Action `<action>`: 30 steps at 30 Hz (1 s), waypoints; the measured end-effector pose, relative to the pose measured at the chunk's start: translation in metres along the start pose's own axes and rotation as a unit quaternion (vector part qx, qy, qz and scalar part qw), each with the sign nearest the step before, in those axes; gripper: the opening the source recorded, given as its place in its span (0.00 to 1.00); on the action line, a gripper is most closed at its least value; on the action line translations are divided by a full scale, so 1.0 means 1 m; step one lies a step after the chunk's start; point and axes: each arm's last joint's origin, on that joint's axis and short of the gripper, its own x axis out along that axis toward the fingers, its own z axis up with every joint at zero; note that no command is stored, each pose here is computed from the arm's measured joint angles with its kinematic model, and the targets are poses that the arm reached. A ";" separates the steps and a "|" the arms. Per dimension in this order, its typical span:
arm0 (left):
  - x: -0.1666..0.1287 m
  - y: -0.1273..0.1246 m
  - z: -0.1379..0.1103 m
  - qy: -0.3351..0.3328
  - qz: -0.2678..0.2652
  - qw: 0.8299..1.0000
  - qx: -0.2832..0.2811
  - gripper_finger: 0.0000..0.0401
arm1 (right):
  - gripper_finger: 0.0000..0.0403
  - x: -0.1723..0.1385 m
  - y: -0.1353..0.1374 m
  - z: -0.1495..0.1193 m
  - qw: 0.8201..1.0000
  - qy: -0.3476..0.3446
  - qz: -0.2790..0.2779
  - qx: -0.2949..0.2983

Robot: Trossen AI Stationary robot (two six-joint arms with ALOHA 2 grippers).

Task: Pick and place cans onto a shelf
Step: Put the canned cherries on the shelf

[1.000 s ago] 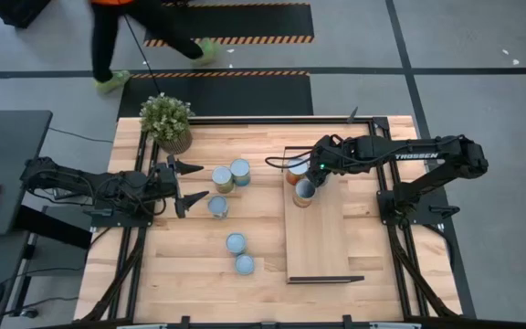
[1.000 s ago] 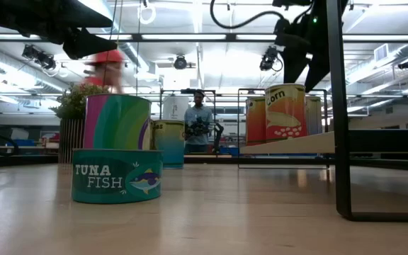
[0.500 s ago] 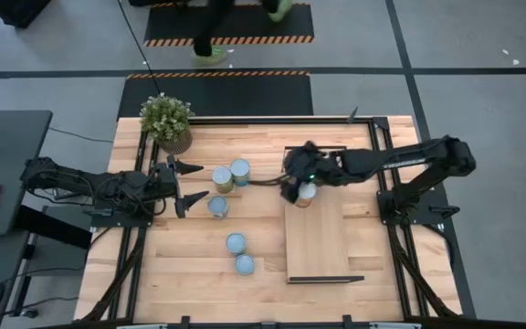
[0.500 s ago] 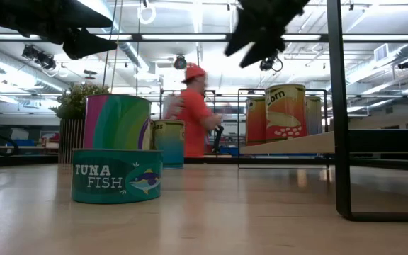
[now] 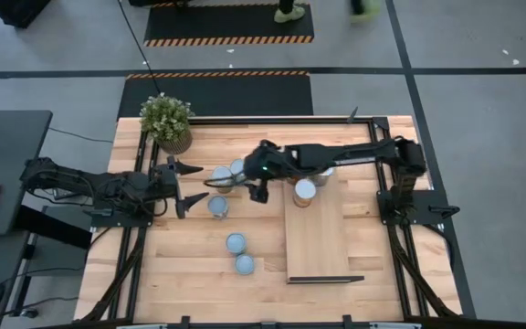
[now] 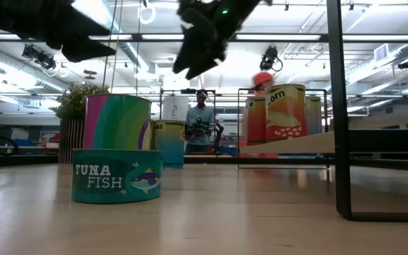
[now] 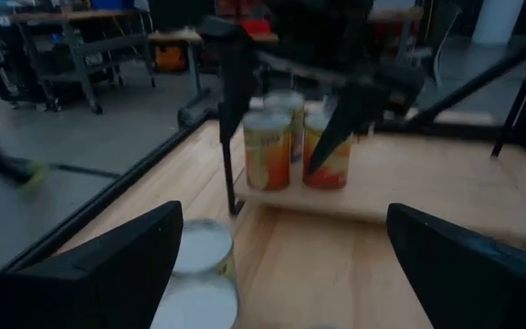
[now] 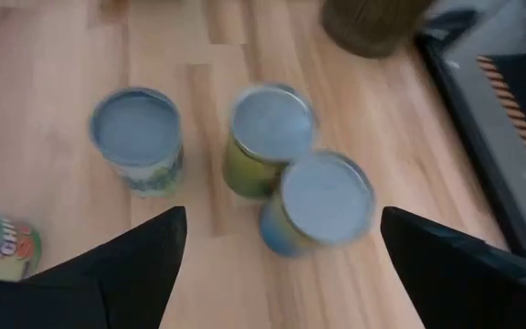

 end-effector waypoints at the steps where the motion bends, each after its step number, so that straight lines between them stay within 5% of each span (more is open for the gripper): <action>1: 0.000 0.000 -0.002 0.008 0.000 1.000 0.003 0.97 | 0.93 0.006 -0.002 0.002 1.000 0.002 0.009 -0.005; 16: 0.000 0.000 -0.005 0.022 0.002 1.000 0.005 0.97 | 0.99 0.059 -0.038 0.022 0.999 -0.003 0.023 -0.049; 30: 0.000 0.000 -0.006 0.026 0.002 1.000 0.006 0.97 | 0.99 0.086 -0.046 0.009 0.997 0.019 0.041 -0.063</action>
